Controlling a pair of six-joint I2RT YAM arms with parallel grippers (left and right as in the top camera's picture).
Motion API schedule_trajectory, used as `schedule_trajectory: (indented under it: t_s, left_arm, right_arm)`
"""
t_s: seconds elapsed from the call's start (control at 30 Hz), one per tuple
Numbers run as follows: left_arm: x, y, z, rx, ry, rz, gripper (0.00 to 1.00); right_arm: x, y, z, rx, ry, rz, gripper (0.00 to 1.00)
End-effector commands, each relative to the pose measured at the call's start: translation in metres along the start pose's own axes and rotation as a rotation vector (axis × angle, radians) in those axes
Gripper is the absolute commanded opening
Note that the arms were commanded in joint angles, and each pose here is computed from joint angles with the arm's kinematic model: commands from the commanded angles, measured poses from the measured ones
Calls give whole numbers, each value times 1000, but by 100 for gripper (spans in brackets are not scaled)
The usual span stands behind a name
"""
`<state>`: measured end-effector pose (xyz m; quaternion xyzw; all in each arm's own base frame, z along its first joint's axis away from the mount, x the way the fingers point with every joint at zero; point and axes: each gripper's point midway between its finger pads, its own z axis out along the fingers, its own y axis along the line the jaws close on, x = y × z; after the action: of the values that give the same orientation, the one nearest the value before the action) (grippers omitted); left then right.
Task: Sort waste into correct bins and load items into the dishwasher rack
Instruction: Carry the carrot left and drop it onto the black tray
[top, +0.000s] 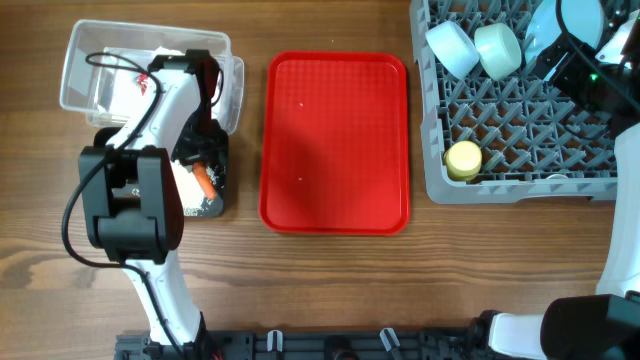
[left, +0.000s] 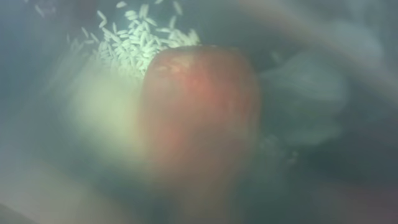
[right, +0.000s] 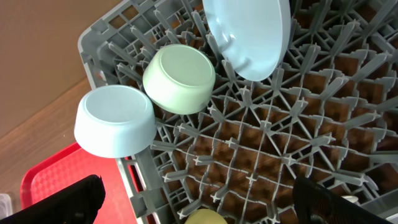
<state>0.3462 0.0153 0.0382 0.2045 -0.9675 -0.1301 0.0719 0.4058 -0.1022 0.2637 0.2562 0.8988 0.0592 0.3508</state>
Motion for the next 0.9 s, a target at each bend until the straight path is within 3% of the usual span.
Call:
schedule_trajectory:
  t_s: [0.0,0.03,0.2,0.43,0.87]
  left_arm:
    - [-6,10,-2,14,-24,-100,19]
    - [-7,10,-2,15,-26,-107,21]
    - [-8,11,-1,18,-27,-117,54]
    - [-8,10,-1,25,-23,-117,64]
    - [-16,15,-38,78,-125,-114,67]
  right_arm:
    - [0,3,-2,-14,0,-22,100]
    - [0,3,-2,-14,0,-22,100]
    - [0,3,-2,-14,0,-22,100]
    - [0,3,-2,-14,0,-22,100]
    - [-1,4,-2,-16,-4,-23,100]
